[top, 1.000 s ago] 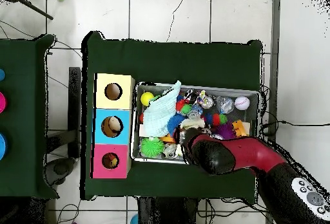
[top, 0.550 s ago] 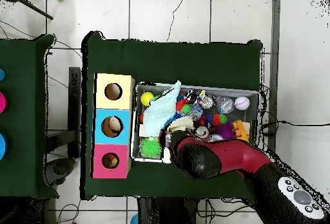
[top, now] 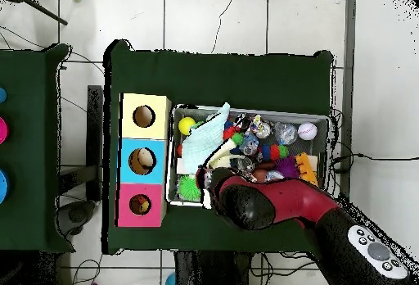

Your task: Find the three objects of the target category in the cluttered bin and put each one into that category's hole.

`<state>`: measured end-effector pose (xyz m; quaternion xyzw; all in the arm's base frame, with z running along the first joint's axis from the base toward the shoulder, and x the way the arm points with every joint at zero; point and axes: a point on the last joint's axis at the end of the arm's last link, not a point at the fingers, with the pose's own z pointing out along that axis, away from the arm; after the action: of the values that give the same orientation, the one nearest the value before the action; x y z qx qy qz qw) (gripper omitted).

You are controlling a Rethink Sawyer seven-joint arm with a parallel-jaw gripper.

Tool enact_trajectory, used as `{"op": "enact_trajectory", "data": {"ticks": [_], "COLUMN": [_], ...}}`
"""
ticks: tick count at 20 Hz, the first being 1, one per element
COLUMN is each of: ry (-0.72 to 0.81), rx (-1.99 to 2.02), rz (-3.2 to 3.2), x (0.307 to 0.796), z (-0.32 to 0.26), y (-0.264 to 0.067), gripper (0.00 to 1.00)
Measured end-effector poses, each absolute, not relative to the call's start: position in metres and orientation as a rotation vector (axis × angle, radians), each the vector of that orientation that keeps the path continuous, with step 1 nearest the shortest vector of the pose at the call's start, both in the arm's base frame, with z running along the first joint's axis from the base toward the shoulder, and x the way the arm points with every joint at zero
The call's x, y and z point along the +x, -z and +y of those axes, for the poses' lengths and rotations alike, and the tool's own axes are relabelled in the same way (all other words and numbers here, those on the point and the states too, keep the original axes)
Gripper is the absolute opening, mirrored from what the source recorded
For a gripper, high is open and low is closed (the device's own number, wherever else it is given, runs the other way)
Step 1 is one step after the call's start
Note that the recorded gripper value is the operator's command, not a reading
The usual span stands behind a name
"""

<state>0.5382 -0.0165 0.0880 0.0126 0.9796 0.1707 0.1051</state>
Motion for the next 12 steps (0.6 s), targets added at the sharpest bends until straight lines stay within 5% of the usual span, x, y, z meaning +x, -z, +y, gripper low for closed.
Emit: {"op": "enact_trajectory", "data": {"ticks": [12], "ry": [-0.474], "rx": [-0.006], "rz": [2.899], "x": [0.5332], "z": [-0.0067], "y": [-0.0921], "gripper": [0.00]}}
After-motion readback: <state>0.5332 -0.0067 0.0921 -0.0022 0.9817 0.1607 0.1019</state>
